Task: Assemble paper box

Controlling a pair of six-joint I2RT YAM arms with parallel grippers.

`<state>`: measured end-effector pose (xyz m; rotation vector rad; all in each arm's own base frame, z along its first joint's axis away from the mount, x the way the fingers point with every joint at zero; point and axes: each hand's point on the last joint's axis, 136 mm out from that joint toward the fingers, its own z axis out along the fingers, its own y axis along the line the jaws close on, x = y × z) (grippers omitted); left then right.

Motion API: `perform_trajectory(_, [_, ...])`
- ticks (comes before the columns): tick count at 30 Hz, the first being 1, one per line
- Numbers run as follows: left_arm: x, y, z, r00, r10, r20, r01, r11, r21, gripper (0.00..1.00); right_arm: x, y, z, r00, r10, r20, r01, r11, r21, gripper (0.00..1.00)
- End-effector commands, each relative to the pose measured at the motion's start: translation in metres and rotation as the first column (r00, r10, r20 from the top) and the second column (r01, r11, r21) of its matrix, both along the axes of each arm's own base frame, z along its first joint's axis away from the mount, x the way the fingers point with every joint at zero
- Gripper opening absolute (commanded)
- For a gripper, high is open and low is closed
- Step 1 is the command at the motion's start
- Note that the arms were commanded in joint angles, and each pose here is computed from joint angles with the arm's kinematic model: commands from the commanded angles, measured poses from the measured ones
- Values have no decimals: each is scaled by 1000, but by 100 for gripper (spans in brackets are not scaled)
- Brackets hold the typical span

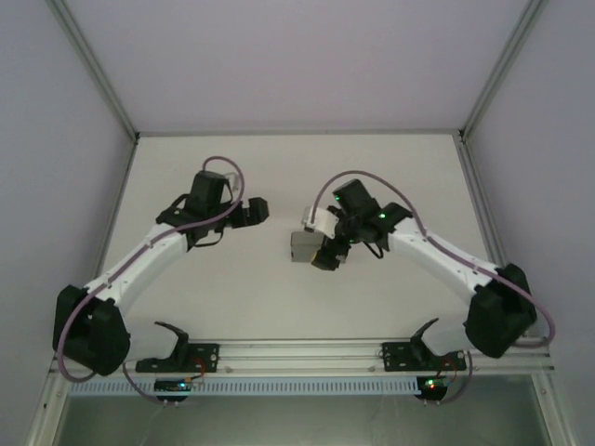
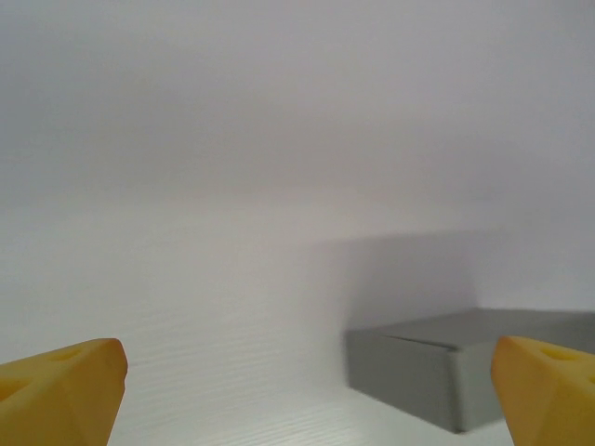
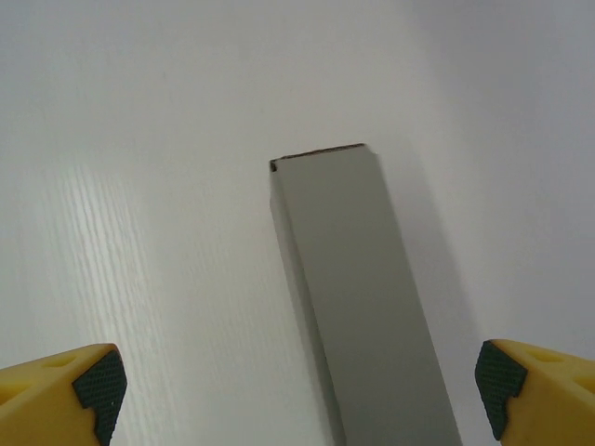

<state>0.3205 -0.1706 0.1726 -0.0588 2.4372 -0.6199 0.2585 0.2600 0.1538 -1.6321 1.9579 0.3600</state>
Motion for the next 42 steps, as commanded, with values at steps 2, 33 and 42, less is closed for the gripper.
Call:
perform_trajectory(2, [-22,47,-29,986,157,-56,-153,986,72,99,24,-13,-19,988,129,86,-103,962,-253,99])
perform_trajectory(33, [-37,78,-64,970,233,-75,-220,963,153,100,115,-15,-69,832,83,549,333,718,-611,67])
perform_trajectory(42, [-31,75,-54,975,219,-46,-211,967,141,99,30,-14,-78,937,-5,349,237,744,-625,88])
